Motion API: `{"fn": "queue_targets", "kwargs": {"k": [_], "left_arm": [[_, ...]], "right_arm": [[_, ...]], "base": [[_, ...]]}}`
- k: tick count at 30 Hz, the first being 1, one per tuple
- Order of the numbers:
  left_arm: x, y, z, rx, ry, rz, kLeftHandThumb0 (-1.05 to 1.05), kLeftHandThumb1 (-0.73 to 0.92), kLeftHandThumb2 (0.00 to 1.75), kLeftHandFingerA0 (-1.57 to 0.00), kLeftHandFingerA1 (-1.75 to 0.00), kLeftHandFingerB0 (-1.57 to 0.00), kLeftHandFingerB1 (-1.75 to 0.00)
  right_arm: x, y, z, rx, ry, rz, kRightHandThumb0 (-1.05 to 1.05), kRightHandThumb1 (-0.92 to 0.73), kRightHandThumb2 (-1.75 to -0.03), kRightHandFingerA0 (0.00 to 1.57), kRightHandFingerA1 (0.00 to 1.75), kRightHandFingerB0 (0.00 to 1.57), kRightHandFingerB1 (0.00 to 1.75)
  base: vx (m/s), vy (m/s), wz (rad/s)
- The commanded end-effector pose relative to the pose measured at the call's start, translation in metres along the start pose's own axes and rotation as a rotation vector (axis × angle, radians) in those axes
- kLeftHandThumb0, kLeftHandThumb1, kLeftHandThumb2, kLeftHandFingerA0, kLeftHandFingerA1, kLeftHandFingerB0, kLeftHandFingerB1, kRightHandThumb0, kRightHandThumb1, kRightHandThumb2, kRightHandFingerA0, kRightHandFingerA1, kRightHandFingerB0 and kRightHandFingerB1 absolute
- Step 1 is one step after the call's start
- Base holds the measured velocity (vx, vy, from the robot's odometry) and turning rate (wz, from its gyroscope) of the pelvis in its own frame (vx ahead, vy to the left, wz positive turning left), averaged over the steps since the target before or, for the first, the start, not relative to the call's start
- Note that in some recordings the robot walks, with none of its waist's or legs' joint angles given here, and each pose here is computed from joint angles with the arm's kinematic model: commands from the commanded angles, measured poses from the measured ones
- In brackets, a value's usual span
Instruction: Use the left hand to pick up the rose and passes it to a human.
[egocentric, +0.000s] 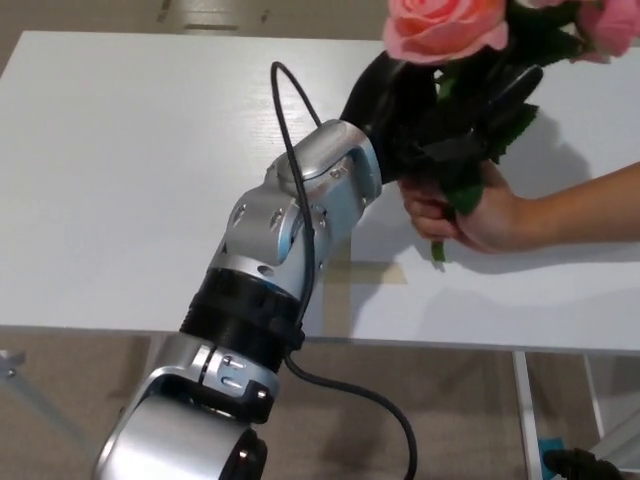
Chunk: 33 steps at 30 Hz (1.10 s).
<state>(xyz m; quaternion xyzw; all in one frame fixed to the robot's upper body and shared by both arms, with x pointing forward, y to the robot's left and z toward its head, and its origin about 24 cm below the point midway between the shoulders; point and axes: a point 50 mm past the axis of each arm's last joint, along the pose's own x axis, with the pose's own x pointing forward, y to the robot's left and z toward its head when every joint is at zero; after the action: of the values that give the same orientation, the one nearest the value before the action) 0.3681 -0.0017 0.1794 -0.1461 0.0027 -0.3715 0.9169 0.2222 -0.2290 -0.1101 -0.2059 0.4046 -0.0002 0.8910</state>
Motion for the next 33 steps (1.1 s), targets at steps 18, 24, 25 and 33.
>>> {"fn": "queue_targets", "kwargs": {"k": [18,24,25,33], "left_arm": [[-0.038,0.069,0.055,0.302,0.137,-0.104,-0.78,0.48,0.55,0.00,0.00,0.00,-0.01],[-0.056,0.087,0.081,0.362,0.160,-0.078,-0.77,0.48,0.56,0.00,0.00,0.00,-0.01],[-0.061,0.090,0.085,0.370,0.164,-0.082,-0.74,0.48,0.56,0.00,0.00,0.00,-0.01],[-0.086,0.104,0.108,0.433,0.199,-0.108,-0.75,0.48,0.58,0.00,0.00,0.00,-0.01]], "right_arm": [[0.001,-0.001,0.000,-0.020,0.023,-0.006,-0.32,-0.70,-0.61,0.68,0.45,0.52,0.39],[0.000,-0.002,-0.003,-0.020,0.026,-0.004,-0.32,-0.70,-0.61,0.68,0.44,0.51,0.39],[0.000,-0.002,-0.003,-0.019,0.028,-0.003,-0.32,-0.70,-0.61,0.68,0.44,0.51,0.39],[0.000,-0.003,-0.003,-0.022,0.033,-0.002,-0.32,-0.70,-0.61,0.68,0.44,0.51,0.39]], "base": [[0.00,0.000,0.00],[0.00,0.000,0.00],[0.00,0.000,0.00],[0.00,0.000,0.00]]}}
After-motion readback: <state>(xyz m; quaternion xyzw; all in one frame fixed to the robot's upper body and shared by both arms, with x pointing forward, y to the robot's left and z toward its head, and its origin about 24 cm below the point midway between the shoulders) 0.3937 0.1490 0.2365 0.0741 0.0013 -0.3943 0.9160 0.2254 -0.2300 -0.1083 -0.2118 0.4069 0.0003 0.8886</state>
